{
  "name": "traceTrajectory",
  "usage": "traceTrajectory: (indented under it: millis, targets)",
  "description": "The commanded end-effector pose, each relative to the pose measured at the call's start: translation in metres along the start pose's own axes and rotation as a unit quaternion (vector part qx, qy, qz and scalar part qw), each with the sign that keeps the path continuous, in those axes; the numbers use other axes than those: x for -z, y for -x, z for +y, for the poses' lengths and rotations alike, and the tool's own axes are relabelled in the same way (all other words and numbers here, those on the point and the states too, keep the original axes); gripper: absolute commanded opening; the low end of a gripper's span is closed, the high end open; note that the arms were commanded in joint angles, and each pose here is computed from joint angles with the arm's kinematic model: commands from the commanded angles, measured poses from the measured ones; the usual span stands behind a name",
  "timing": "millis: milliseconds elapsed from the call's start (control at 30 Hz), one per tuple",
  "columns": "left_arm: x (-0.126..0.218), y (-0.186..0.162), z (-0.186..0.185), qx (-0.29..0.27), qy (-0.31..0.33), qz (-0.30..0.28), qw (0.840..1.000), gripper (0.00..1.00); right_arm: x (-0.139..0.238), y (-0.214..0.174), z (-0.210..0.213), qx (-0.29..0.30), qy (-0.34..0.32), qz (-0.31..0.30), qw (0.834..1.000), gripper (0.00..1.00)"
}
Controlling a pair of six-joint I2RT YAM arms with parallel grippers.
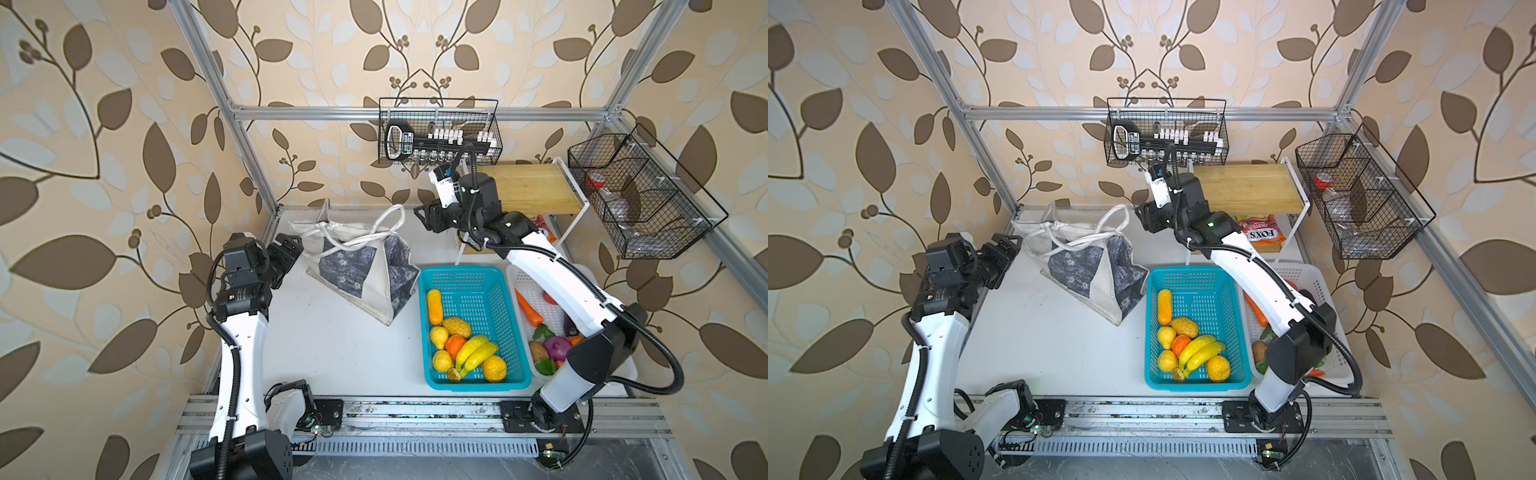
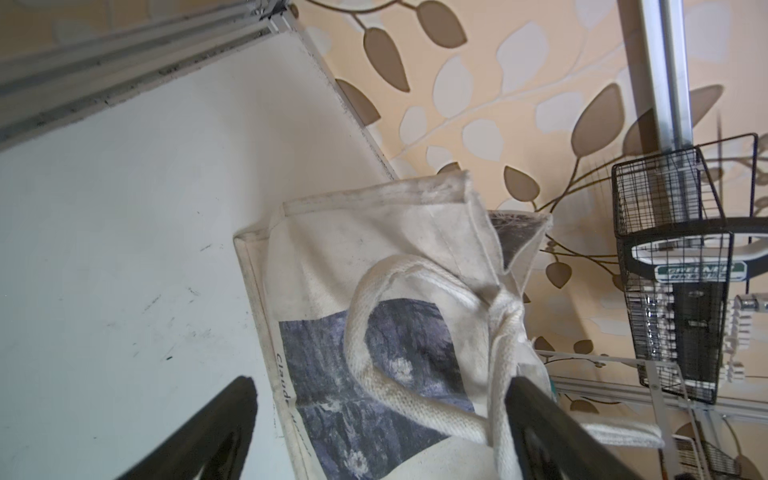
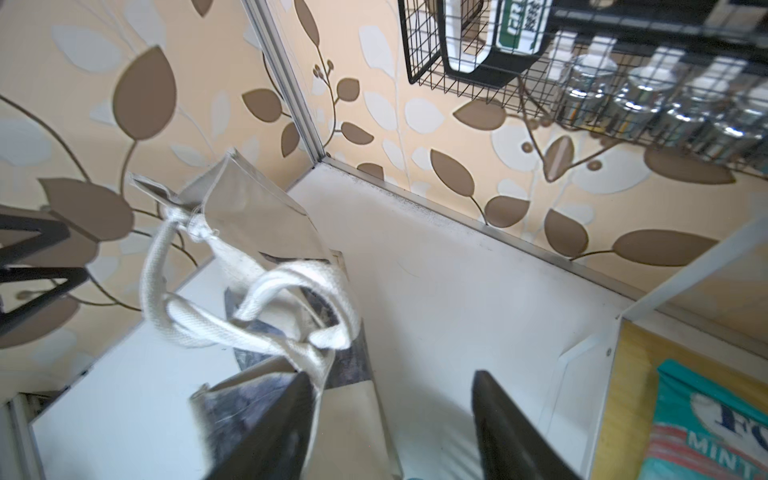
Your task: Place the food into the grocery bag and tie it
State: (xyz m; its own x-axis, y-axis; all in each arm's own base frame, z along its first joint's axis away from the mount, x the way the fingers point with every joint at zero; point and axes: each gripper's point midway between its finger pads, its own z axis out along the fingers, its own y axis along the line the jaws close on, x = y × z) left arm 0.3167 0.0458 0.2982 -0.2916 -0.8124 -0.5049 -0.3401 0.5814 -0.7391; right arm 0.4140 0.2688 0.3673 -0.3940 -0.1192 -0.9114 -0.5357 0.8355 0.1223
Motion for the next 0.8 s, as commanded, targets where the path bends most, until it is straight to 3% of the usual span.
traceTrajectory:
  millis: [0, 100, 233, 367, 667, 767]
  targets:
    - [0.028, 0.010, -0.027, -0.069, -0.036, -0.022, 0.997, 0.99, 0.038, 0.006, 0.004, 0.007, 0.004, -0.023, 1.000, 0.77]
    - [0.026, -0.016, -0.027, -0.095, -0.079, 0.014, 0.992, 0.99, 0.070, -0.001, -0.001, 0.008, -0.015, -0.028, 0.999, 0.88]
    - [0.013, -0.049, 0.000, -0.146, -0.066, 0.053, 0.986, 0.99, 0.105, -0.026, -0.009, 0.020, -0.035, -0.033, 0.999, 0.90]
    - [0.002, -0.079, 0.007, -0.228, -0.076, 0.075, 0.968, 0.99, 0.132, -0.068, -0.032, 0.014, -0.073, -0.034, 0.997, 0.95]
    - [-0.019, -0.086, 0.022, -0.255, -0.012, -0.006, 0.967, 0.99, 0.153, -0.170, -0.152, -0.068, -0.229, -0.062, 0.969, 1.00]
    - [-0.035, -0.103, 0.005, -0.326, 0.005, -0.021, 0.945, 0.99, 0.164, -0.190, -0.195, -0.126, -0.264, -0.086, 0.952, 1.00]
